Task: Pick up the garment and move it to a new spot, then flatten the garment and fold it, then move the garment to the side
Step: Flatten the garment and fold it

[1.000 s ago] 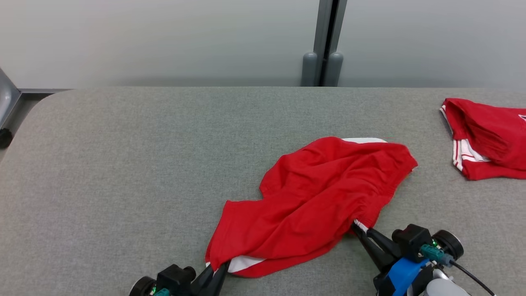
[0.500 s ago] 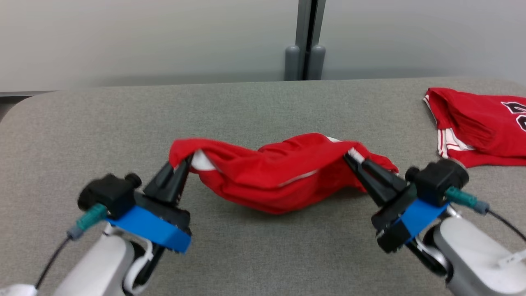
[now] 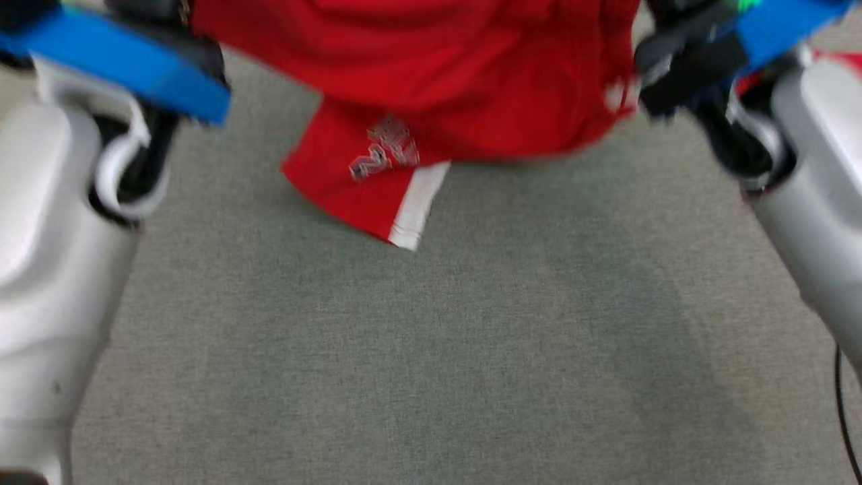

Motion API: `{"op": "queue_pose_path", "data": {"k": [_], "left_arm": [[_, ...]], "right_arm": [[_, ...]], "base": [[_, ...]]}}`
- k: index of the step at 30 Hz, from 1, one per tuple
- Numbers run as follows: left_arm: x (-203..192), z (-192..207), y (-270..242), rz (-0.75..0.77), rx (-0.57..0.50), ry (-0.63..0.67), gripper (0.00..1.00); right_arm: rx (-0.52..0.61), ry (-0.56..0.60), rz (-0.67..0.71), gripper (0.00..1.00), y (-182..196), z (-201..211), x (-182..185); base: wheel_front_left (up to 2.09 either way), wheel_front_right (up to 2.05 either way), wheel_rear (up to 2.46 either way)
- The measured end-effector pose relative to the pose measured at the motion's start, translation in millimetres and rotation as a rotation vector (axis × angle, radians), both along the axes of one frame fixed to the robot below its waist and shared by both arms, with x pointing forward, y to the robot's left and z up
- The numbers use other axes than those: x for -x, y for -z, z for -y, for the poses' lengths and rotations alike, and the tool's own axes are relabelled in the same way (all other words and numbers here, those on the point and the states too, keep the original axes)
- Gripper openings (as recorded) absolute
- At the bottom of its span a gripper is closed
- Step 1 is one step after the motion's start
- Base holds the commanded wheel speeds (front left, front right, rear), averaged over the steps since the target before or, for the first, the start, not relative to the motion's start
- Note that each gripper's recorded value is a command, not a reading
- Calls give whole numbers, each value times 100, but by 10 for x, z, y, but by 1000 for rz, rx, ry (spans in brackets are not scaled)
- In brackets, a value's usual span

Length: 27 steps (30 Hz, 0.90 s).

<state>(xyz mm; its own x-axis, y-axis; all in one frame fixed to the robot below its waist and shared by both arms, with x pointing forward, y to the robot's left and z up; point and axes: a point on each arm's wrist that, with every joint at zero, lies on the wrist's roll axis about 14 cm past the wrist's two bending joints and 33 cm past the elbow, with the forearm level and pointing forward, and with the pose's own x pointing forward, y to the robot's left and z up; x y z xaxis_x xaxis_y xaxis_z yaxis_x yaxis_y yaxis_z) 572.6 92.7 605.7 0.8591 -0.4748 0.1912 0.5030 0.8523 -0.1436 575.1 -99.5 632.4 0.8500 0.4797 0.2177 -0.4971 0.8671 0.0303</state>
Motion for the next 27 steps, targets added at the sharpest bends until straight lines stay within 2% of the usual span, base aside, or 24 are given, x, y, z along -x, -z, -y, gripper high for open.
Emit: {"op": "queue_pose_path", "data": {"k": [3,7,12,15,19,23,27], "left_arm": [[-338,-53,-126,-4,32,-25,0],[-659,-82,-416,55,32,-48,0],[-802,-36,-715,135,23,-51,0],[-812,-7,-750,151,32,-47,0],[-802,14,-523,116,9,-39,0],[-717,-60,-1,20,2,-48,0],[-488,-128,637,-107,-15,-52,0]], "right_arm": [[-56,13,-11,0,-127,-3,-318],[-41,38,37,0,-348,19,-642],[-58,42,97,0,-563,-26,-818],[-53,31,107,0,-563,-66,-819],[55,-10,72,0,-261,-178,-781],[91,-42,-17,0,211,-195,-666],[78,-60,-127,0,667,-162,-428]], "base": [[0,0,0],[0,0,0],[0,0,0],[0,0,0],[0,0,0],[0,0,0],[0,0,0]]}}
